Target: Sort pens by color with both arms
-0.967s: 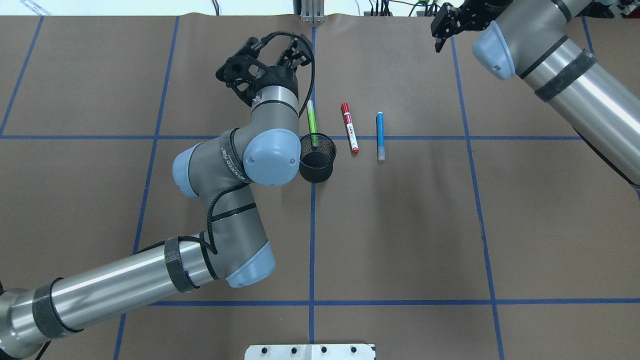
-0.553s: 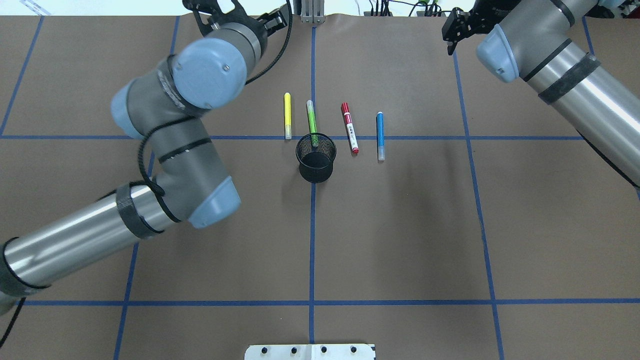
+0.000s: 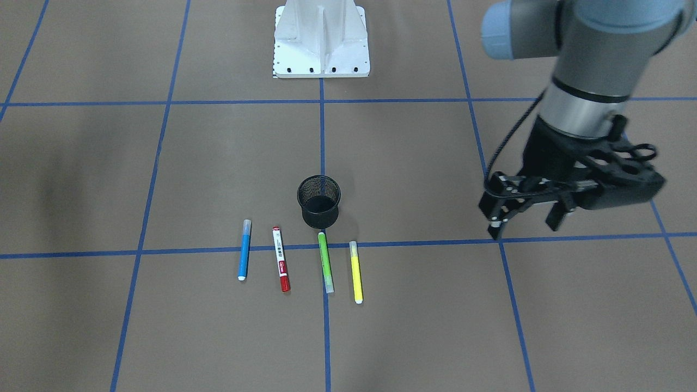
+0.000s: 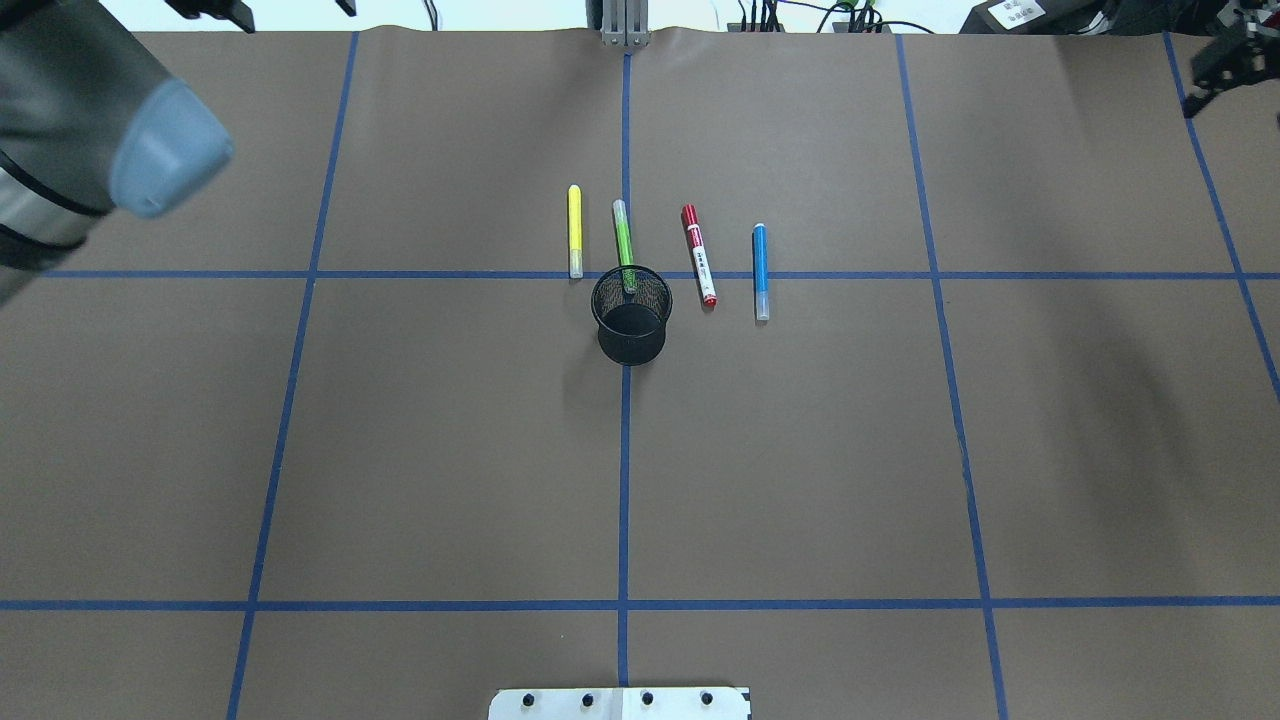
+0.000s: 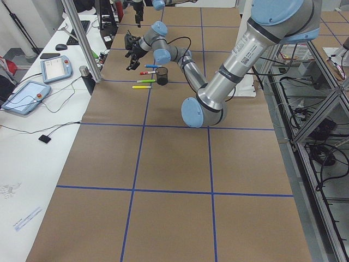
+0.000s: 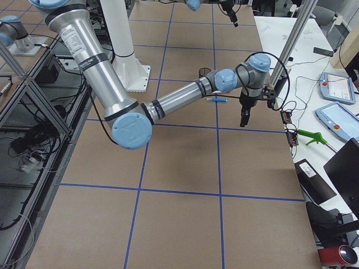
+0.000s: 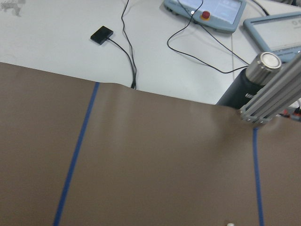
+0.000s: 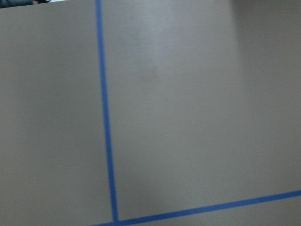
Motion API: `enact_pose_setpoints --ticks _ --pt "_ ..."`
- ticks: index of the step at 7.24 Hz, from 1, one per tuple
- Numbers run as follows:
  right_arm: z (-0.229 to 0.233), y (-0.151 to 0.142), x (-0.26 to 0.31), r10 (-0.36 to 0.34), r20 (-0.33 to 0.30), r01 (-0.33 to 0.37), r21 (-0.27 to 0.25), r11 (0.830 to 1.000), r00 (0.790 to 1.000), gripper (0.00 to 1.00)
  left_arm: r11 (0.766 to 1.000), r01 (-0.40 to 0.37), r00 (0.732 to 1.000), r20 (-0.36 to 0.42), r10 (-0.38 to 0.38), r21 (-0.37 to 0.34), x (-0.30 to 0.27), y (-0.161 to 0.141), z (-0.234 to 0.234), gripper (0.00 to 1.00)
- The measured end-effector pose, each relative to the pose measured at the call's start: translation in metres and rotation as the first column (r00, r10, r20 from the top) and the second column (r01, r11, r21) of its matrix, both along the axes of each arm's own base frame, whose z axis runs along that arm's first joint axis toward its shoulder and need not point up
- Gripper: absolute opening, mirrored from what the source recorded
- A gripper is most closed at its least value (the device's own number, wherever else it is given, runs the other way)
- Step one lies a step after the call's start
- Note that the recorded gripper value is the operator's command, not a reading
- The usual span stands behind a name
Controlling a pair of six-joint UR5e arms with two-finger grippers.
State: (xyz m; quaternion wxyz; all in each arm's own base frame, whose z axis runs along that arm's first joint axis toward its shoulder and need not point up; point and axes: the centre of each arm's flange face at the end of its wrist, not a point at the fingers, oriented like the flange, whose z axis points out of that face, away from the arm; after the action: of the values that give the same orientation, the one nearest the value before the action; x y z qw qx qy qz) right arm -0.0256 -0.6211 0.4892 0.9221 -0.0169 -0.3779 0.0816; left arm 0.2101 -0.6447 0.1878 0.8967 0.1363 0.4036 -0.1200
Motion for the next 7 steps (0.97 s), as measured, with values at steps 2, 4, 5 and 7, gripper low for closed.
enact_pose_setpoints --ticks 2,4,5,7 --pt "0.084 0.056 0.062 -0.048 0.0 0.048 0.009 0.999 0.999 1.0 0.989 -0.14 0.99 0.004 0.14 -0.04 -0.079 -0.03 0.036 1.0" --pt "0.138 0.104 0.088 -0.044 -0.019 0.045 0.026 0.999 0.999 1.0 0.969 -0.244 0.967 0.058 0.246 -0.041 -0.119 -0.054 0.083 1.0" --pt "0.15 0.116 0.095 -0.034 -0.026 0.034 0.032 0.999 0.999 1.0 0.954 -0.296 0.95 0.088 0.299 -0.046 -0.14 -0.062 0.113 1.0" --pt "0.157 0.124 0.106 -0.011 -0.029 0.012 0.032 0.999 1.0 1.0 0.921 -0.383 0.914 0.118 0.389 -0.07 -0.177 -0.07 0.199 1.0"
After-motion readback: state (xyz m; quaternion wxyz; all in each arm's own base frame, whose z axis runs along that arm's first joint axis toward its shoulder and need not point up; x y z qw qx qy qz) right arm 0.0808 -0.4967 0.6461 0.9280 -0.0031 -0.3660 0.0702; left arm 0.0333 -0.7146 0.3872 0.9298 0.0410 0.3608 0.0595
